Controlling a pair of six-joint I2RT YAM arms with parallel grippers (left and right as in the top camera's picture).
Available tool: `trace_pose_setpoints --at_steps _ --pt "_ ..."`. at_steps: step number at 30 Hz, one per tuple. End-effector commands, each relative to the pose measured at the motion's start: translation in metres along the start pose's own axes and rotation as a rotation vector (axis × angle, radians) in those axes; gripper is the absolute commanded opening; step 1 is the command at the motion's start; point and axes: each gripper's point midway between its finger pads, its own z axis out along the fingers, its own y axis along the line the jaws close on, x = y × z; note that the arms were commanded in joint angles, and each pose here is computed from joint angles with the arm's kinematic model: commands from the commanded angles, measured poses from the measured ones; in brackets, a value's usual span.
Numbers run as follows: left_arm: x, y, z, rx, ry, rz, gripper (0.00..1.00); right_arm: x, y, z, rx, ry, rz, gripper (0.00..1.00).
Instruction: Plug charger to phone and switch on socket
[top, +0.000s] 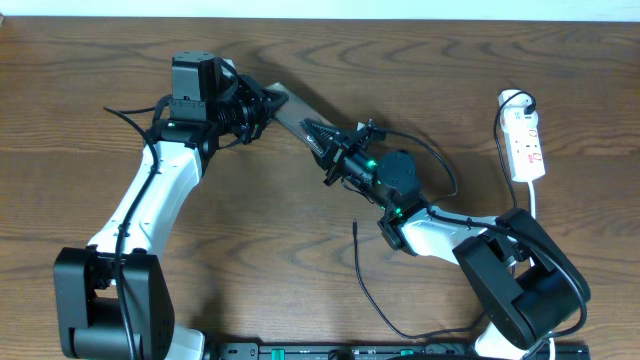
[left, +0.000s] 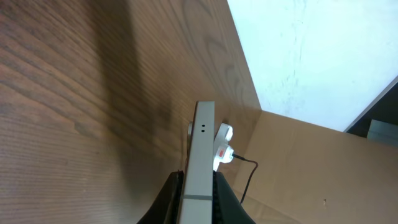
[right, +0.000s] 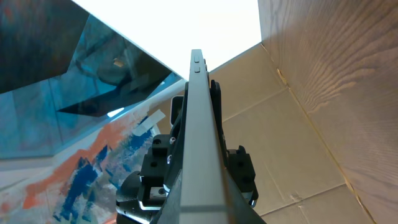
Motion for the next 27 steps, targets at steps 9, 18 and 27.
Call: trace_pose_setpoints --at_steps 9,18,27 --pt "-0.0017 -0.0107 -0.0072 0.013 -0.025 0.116 0.07 0.0095 0.0037 0.0037 -0.014 0.02 -0.064 0.01" --pt "-0.004 -0.0112 -0.0073 0.014 -0.038 0.06 0.07 0.0102 0.0072 0.0036 -0.03 0.02 -0.068 0.01" --pt "-0.0084 -0.016 -0.0076 0.031 -0.058 0.007 0.08 0.0103 0.0116 0.0035 -0.05 0.015 -0.071 0.01"
